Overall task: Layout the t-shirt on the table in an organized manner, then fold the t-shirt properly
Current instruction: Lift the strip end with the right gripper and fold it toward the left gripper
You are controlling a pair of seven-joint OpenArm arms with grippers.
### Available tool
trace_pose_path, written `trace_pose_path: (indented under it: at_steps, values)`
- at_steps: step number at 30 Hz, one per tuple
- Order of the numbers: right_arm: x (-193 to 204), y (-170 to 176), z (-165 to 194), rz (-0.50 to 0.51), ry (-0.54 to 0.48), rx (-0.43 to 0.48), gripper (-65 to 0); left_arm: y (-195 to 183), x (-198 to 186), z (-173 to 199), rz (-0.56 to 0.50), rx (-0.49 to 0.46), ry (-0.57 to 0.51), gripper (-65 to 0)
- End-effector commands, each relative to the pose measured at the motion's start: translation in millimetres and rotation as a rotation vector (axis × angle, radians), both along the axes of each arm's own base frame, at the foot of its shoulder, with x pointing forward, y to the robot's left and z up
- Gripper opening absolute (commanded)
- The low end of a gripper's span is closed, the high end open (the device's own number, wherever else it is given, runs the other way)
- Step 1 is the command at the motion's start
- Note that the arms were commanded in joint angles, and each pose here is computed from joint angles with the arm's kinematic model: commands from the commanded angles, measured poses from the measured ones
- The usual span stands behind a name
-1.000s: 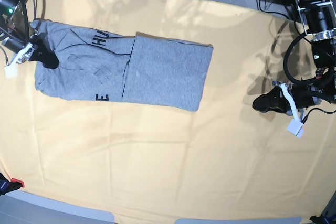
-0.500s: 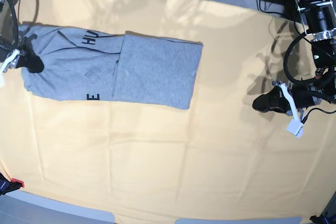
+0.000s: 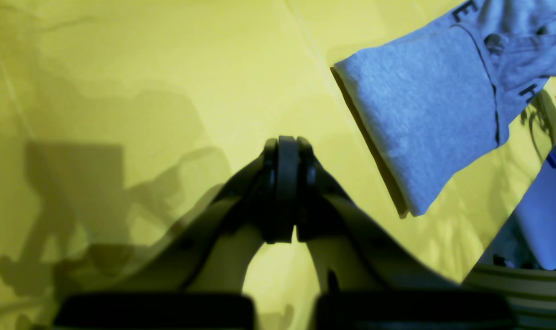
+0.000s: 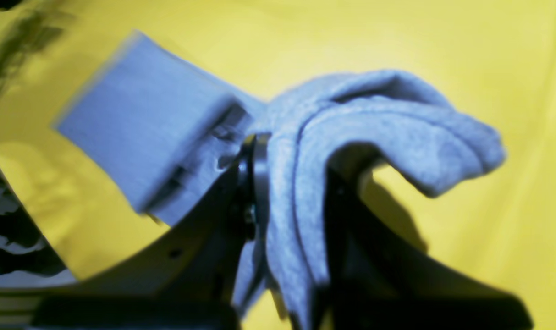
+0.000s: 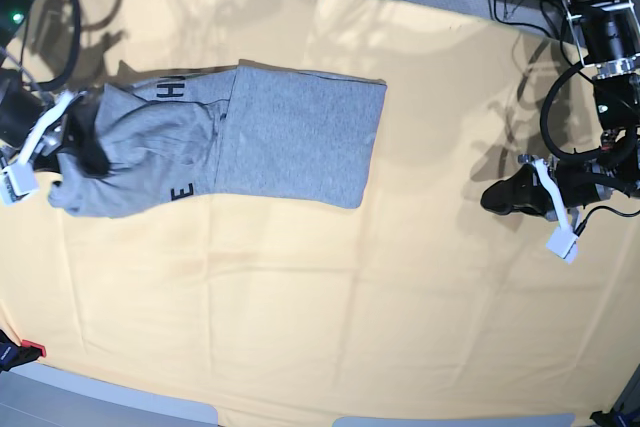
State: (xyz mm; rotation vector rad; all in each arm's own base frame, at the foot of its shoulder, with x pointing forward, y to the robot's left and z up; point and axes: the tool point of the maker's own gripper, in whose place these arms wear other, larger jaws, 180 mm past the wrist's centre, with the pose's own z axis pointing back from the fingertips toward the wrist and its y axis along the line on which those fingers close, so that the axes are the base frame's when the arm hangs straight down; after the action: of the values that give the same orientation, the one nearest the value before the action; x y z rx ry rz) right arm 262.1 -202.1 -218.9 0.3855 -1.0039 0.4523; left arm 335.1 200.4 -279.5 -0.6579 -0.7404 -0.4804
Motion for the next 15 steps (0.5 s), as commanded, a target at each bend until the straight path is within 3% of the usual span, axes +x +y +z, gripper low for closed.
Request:
trace_pose_path:
  at_steps: [1,6,11,15]
  values:
    - [0.4,12.3,23.1,0.040,-0.089,0.024,-65.0,2.4,8.2,19.5,-0.002,-0.009,-0.064,-65.0]
    - [-17.4,57.3,52.5,0.154,-0.219,0.095,-65.0,2.6,7.8,18.7,-0.003,-0.006,-0.061,-65.0]
    - [-19.8,70.9,59.5,0.164,-0.257,0.122,-65.0,2.5,7.8,18.8,-0.003,-0.006,-0.061,-65.0]
    - [-16.8,92.0,63.2,0.227,-0.270,0.163,-65.0,2.4,7.8,18.9,-0.003,-0.007,-0.062,-65.0]
